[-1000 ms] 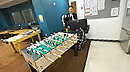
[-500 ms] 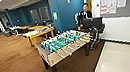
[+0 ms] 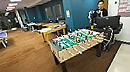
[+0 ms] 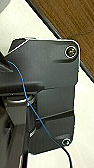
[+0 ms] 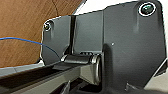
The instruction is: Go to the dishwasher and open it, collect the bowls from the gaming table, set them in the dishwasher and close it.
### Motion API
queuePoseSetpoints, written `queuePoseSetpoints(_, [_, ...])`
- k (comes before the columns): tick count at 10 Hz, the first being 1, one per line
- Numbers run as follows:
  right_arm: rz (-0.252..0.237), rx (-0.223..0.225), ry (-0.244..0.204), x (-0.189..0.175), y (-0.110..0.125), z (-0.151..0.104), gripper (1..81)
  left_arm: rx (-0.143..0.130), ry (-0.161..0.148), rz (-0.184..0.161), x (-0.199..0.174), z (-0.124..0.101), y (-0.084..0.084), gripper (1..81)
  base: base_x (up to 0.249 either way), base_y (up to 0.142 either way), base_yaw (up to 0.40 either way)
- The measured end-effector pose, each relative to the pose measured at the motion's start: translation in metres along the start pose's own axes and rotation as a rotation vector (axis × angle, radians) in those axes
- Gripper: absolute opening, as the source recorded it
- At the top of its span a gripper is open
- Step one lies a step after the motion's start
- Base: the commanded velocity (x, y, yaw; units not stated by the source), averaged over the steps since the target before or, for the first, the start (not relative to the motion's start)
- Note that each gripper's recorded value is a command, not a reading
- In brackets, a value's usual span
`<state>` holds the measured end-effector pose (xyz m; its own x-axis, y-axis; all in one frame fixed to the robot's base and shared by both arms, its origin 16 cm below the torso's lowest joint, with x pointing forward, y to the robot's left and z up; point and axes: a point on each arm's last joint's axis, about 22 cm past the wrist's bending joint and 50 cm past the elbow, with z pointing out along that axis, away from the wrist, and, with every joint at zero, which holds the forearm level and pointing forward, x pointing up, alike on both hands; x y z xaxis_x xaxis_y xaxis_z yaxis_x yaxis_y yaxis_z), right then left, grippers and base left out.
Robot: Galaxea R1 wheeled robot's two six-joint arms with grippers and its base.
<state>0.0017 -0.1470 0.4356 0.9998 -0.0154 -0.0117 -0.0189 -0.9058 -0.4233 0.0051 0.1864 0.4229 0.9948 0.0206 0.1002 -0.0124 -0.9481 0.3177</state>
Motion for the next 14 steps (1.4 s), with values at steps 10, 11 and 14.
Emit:
queuePoseSetpoints(10, [-0.001,-0.002,0.001,0.0001,0.001,-0.0003,81.1,-0.002,-0.008,0.0,-0.0037,0.001,0.0033,81.1,0.0,0.0,0.369])
queuePoseSetpoints(11, [-0.002,0.002,0.002,0.0003,-0.0017,0.0005,81.1,0.003,-0.003,0.001,-0.0007,0.0008,0.001,81.1,0.0,0.0,0.325])
queuePoseSetpoints(14, [-0.001,-0.001,-0.003,-0.0038,-0.0001,0.0002,81.1,0.003,-0.005,0.001,-0.0016,0.0008,0.001,81.1,0.0,0.0,0.306])
